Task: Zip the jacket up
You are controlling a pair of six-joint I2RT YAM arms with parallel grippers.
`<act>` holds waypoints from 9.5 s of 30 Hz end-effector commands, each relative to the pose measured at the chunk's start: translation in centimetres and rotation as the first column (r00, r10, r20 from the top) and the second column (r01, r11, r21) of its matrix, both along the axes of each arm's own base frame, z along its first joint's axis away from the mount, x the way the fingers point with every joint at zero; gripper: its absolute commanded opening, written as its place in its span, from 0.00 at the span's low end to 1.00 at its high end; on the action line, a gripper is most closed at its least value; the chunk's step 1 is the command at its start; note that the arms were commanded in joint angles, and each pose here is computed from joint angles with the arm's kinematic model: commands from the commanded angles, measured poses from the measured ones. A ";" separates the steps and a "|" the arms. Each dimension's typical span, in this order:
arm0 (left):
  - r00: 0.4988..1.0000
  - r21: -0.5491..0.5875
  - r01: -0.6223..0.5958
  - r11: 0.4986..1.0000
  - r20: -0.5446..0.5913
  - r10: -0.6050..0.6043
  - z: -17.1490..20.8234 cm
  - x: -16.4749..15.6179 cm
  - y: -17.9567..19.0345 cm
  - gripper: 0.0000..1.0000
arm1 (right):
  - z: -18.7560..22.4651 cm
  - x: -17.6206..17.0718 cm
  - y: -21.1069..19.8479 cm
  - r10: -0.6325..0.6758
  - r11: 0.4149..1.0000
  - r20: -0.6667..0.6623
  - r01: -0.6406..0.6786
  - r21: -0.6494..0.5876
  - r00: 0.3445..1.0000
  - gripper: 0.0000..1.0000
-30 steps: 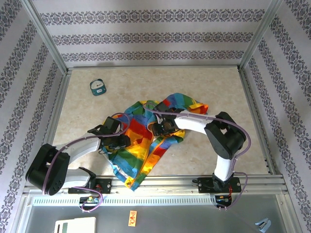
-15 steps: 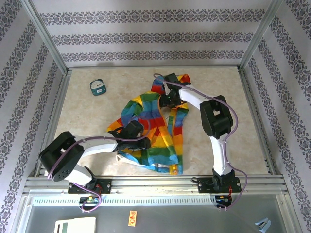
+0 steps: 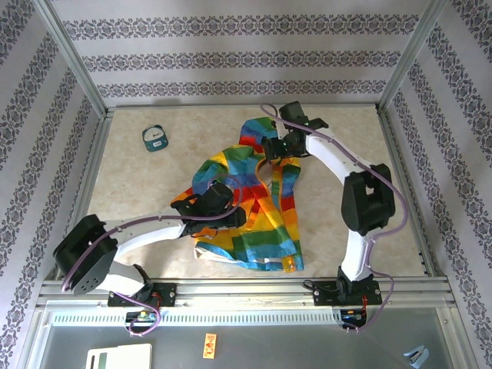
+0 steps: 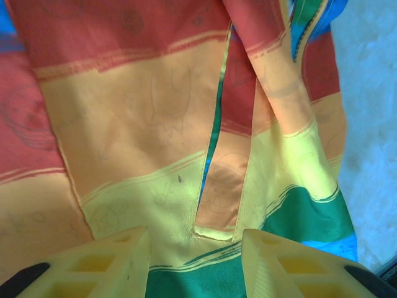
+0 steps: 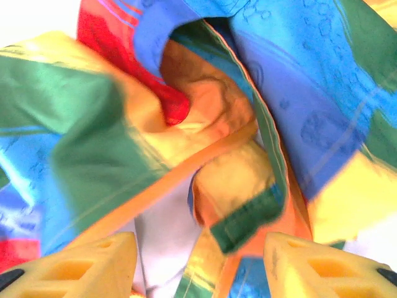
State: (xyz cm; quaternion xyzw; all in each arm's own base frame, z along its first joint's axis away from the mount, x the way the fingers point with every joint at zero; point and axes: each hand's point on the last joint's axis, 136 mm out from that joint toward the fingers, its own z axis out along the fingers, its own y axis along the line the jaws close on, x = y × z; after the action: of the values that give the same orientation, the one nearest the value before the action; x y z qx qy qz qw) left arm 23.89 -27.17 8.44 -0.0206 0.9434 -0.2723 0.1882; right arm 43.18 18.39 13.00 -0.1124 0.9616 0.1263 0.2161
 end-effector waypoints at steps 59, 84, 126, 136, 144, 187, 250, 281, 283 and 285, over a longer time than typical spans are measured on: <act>0.982 0.108 0.190 0.976 -0.002 -0.191 0.0 -2.0 -2.5 0.00 | -13.4 -13.9 -3.6 -0.122 0.984 -0.343 0.158 0.079 0.931 0.13; 0.996 -0.071 0.082 0.994 -0.017 -0.083 0.6 -3.7 3.9 0.00 | -6.2 -13.5 -1.8 -0.084 0.994 -0.245 0.097 0.043 0.966 0.38; 0.997 -0.065 0.013 0.998 -0.079 -0.018 -4.9 -3.5 5.7 0.00 | -11.7 -21.1 -7.5 -0.350 0.931 -0.396 0.268 -0.249 0.849 0.16; 0.997 -0.073 0.013 0.997 -0.081 -0.019 -5.1 -3.3 5.9 0.00 | -6.3 -20.8 -7.1 -0.280 0.911 -0.303 0.152 -0.384 0.911 0.00; 0.996 -0.079 0.010 0.997 -0.087 -0.017 -5.4 -3.5 6.0 0.00 | -2.9 -21.5 1.5 -0.098 0.956 -0.313 0.002 -0.293 0.945 0.00; 0.996 -0.208 0.051 0.977 -0.059 -0.065 -1.2 -4.1 4.6 0.23 | -4.2 -25.4 13.7 0.098 0.933 -0.385 0.050 0.357 0.918 0.39; 1.000 -0.493 -0.010 0.870 -0.008 0.007 2.9 -2.3 0.6 0.00 | -3.2 -21.2 13.6 -0.028 0.815 -0.365 0.233 0.530 0.930 0.34; 0.998 -0.410 0.014 0.912 0.067 0.015 5.5 -2.5 3.3 0.50 | 0.7 -19.4 14.2 0.016 0.790 -0.302 0.173 0.588 0.953 0.00; 0.999 -0.397 0.012 0.918 0.049 0.008 5.3 -2.7 3.3 0.51 | 0.8 -19.4 14.0 0.016 0.799 -0.298 0.167 0.578 0.954 0.00; 0.999 -0.398 0.034 0.917 0.032 -0.023 5.1 -3.1 3.0 0.52 | 0.9 -19.3 13.9 0.017 0.812 -0.290 0.156 0.562 0.957 0.00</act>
State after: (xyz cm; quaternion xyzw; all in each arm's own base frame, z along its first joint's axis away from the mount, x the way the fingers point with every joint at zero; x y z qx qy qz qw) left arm 21.25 -24.43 14.17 -0.0540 0.8517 -0.4787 0.2063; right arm 23.53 32.70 12.71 0.0283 0.8987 0.4279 0.0916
